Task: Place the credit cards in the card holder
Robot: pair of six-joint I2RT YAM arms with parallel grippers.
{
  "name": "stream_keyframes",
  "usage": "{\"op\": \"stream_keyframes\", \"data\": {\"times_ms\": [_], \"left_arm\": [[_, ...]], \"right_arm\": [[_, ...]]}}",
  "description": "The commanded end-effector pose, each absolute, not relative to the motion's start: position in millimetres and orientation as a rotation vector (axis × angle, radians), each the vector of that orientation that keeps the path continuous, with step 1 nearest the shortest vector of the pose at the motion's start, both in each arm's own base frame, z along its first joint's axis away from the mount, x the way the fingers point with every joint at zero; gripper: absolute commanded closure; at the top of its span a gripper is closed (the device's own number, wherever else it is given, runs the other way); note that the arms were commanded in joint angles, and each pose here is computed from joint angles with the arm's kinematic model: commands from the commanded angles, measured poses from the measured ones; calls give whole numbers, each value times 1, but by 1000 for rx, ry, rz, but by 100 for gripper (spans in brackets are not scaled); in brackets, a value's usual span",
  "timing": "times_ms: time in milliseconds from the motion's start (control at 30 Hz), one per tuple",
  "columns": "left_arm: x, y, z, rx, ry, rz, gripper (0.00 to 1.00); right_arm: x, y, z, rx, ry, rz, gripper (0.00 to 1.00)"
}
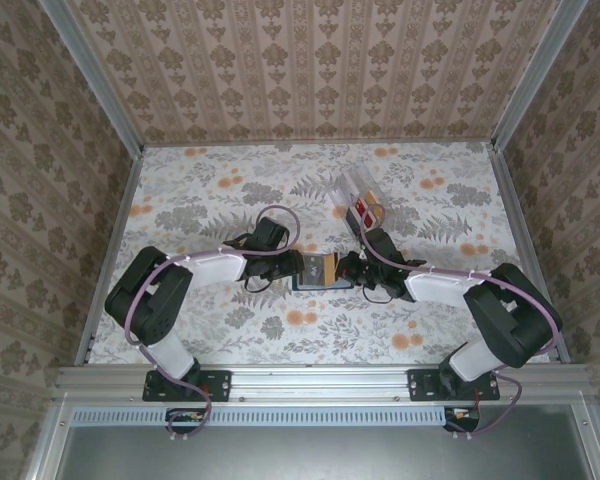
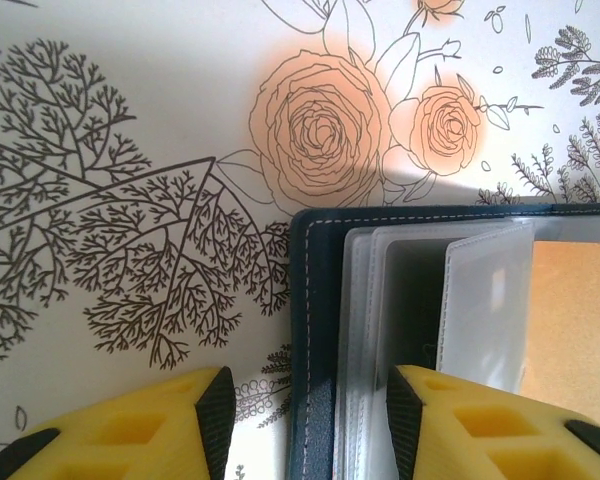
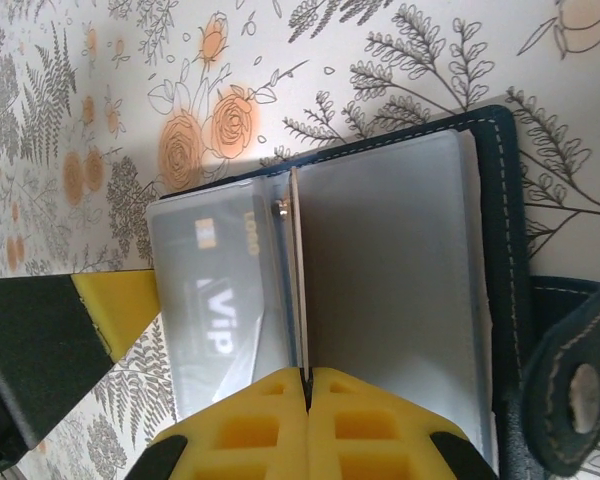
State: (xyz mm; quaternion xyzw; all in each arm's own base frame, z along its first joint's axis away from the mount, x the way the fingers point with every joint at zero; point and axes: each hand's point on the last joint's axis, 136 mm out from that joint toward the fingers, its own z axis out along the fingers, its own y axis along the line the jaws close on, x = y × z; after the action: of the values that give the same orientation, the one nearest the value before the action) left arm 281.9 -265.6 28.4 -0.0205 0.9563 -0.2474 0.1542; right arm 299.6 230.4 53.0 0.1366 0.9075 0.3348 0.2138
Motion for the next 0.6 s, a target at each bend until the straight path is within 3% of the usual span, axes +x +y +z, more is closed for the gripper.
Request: {"op": "stream_keyframes", "data": {"times_ms": [0,333,567], "left_arm": [[281,-263,35,-40,2726,-679,50],[286,-260,62,-45,2617,-699,37],[285,-276,52,-1,2662,-738,40]], "right_arm": [[302,234,58,387,2490,984,100],[306,240,49,398,2494,1028,100],[302,244,40,406,2510,1067,100]]}}
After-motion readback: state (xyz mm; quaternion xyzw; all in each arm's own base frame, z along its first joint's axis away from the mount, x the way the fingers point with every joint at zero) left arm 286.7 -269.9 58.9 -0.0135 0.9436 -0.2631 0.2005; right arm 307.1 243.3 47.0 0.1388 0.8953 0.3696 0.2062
